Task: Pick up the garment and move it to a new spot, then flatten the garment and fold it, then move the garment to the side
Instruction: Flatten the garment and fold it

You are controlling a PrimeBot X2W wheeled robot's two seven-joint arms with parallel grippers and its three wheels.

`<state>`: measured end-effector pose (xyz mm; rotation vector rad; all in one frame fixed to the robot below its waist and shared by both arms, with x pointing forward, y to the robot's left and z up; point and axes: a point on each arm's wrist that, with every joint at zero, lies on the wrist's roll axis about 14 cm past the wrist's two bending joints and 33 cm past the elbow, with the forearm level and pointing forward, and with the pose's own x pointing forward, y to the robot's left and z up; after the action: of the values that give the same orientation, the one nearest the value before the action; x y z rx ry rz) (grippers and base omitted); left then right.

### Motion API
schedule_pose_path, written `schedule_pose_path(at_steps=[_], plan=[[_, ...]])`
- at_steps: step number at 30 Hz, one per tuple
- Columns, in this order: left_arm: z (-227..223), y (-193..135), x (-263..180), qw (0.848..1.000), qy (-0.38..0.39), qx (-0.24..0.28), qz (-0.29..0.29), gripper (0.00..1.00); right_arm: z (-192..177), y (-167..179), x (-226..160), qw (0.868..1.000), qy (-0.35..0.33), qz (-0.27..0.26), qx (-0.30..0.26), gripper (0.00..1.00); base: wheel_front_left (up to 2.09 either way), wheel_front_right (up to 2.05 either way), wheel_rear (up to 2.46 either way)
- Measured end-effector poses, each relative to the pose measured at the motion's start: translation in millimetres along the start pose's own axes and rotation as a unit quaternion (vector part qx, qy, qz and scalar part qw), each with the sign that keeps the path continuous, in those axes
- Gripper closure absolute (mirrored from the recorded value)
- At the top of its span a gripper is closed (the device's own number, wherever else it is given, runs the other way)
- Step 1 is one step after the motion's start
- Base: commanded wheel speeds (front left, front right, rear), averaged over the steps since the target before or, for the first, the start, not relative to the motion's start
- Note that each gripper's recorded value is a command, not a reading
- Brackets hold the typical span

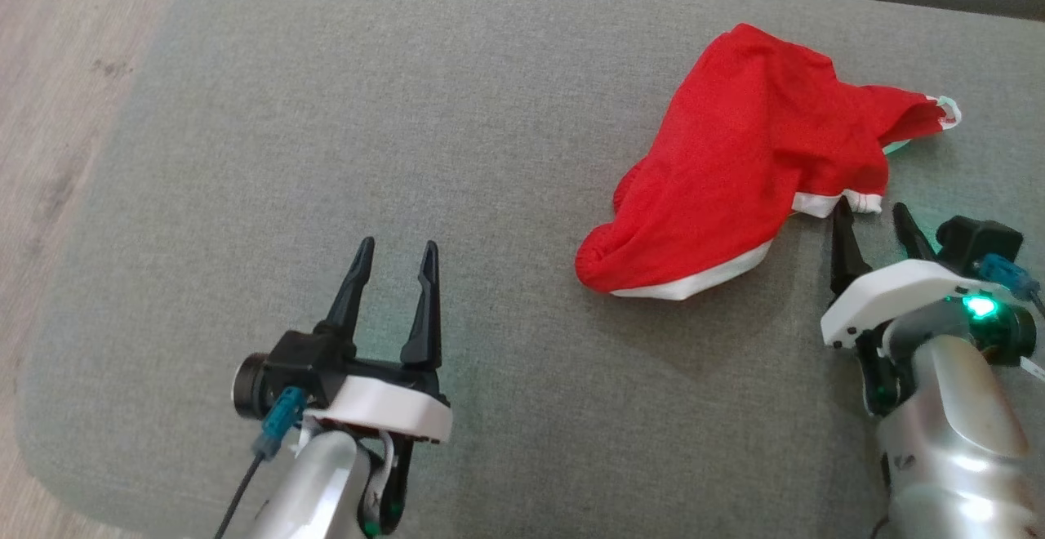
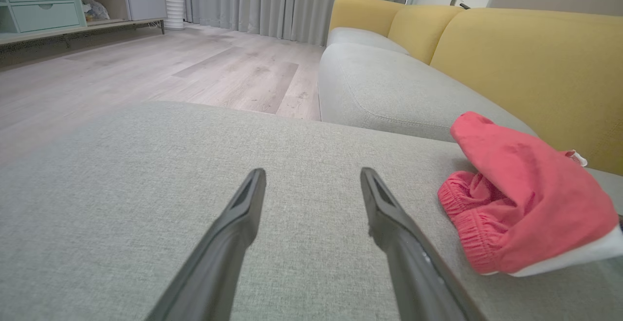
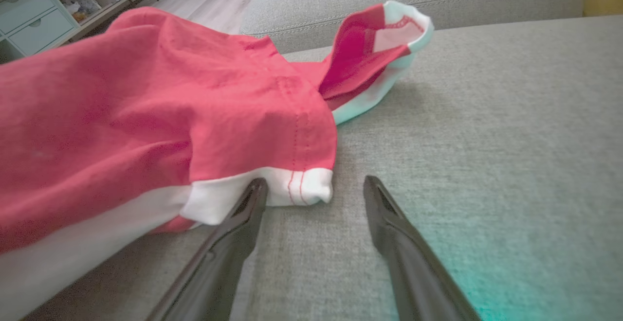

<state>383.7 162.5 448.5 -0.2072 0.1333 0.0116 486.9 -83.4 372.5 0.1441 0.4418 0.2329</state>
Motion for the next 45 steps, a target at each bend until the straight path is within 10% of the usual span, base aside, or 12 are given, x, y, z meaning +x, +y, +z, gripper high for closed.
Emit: schedule_pose_path(at_steps=[2, 3, 37, 38, 45], plan=[[1, 2, 1, 1.0, -0.001, 0.001, 0.002, 0.0, -1, 2, 2, 1.0, 0.002, 0.002, 0.001, 0.13, 0.0, 0.0, 0.0], [1, 4, 1, 1.0, -0.002, 0.002, 0.003, 0.0, -1, 3, 3, 1.0, 0.001, 0.003, 0.001, 1.0, 0.0, 0.0, 0.0], [7, -59, 1, 0.994, -0.015, 0.02, -0.103, 0.0, -1, -99, -121, 0.989, -0.039, -0.139, 0.042, 1.0, 0.0, 0.0, 0.0], [7, -60, 1, 0.994, -0.015, 0.02, -0.104, 0.0, 2, -99, -123, 0.988, -0.044, -0.14, 0.039, 0.03, 0.0, 0.0, 0.0], [8, -66, 3, 0.993, -0.017, 0.02, -0.112, 0.0, 48, -78, -125, 0.983, -0.148, -0.105, 0.027, 0.0, 0.0, 0.0, 0.0]])
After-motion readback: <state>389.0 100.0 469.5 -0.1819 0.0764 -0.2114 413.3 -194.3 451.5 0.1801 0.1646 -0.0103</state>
